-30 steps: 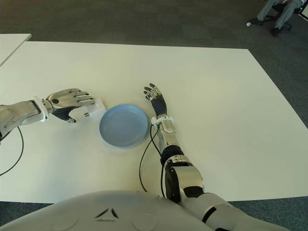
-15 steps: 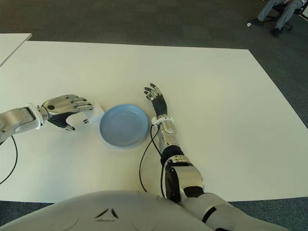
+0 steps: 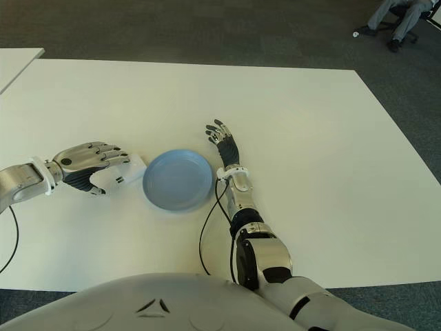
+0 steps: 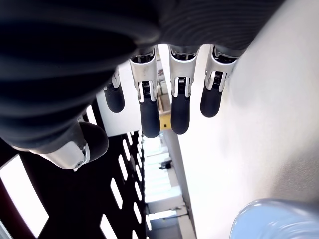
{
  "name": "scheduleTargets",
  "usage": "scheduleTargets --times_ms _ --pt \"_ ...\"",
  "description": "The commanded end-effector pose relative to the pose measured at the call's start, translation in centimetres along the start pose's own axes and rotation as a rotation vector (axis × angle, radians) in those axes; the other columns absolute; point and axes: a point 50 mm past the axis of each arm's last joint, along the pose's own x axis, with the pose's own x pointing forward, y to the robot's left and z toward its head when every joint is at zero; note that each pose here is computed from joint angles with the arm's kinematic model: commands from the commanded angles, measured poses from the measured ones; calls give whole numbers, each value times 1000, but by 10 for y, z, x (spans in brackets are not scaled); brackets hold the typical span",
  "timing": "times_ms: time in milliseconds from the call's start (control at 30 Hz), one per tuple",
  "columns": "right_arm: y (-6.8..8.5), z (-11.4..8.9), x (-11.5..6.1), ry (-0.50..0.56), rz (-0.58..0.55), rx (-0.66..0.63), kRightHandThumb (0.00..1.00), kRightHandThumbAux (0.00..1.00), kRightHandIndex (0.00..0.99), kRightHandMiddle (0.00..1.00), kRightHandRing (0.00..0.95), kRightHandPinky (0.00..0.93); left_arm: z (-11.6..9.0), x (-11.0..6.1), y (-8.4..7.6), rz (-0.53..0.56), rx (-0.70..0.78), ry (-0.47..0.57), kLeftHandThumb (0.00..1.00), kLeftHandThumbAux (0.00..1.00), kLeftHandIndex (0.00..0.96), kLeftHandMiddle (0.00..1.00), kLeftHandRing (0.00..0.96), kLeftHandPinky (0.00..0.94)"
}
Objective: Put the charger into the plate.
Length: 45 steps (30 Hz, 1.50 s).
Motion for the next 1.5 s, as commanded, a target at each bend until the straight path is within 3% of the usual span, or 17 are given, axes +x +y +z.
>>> scheduleTargets --times_ms 33,400,833,1200,1400,1500 --pt "0 -23 -12 106 -29 51 0 508 115 260 220 178 9 -10 -17 -78 -33 -27 0 491 36 63 19 0" --pt "-2 -23 -11 111 -29 49 0 507 106 266 224 172 3 -17 -8 -3 -19 59 0 453 33 65 24 0" --pt "-3 -23 -11 114 -37 63 0 514 114 284 242 195 -1 -23 0 -190 149 157 0 402 56 76 30 0" --pt "-5 -23 -11 115 -42 70 0 521 119 303 258 208 0 -25 7 -249 180 202 0 358 48 73 31 0" --pt "-5 -23 -11 116 -43 71 0 520 119 309 265 212 3 -26 23 -225 180 216 0 347 28 61 21 0" --pt "-5 -23 -11 115 -47 70 0 522 120 311 266 214 6 -27 43 -166 172 220 0 345 14 52 14 0"
